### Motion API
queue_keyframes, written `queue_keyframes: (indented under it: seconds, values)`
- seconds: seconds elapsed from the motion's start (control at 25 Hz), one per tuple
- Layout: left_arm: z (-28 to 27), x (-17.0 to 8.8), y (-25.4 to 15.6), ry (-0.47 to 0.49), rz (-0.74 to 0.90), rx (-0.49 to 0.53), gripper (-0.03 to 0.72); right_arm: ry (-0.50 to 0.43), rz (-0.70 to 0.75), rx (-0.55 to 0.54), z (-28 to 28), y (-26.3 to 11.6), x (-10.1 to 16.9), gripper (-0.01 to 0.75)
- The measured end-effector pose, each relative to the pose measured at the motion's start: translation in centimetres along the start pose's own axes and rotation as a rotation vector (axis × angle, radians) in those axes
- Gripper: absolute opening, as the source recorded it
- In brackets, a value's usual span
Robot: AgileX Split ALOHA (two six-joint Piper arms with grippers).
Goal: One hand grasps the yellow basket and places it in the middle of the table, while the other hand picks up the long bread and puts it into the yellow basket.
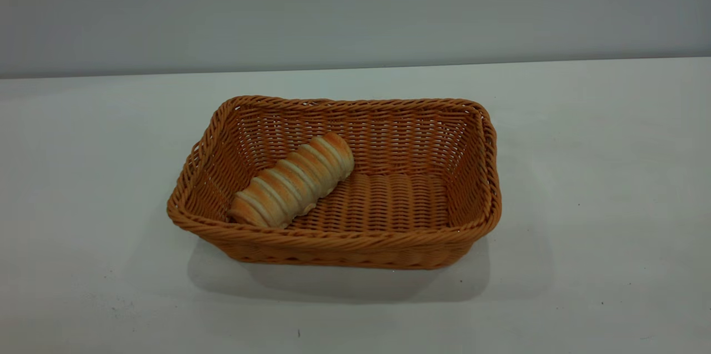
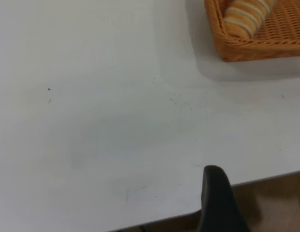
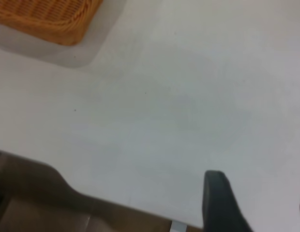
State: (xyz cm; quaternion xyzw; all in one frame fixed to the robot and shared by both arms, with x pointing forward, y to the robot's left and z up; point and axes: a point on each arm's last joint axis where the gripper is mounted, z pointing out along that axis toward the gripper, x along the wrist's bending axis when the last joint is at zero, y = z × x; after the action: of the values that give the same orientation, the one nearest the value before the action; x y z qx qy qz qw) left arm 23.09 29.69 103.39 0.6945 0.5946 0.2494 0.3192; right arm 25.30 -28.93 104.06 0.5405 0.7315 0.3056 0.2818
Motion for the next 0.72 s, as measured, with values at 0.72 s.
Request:
queue_keyframes:
  seconds: [0.72]
  values:
    - [-0.6,-0.3,-0.7,0.103,-0.084,-0.071,0.468,-0.054,0.003,-0.158,-1.8,-1.5,0.5,0.436]
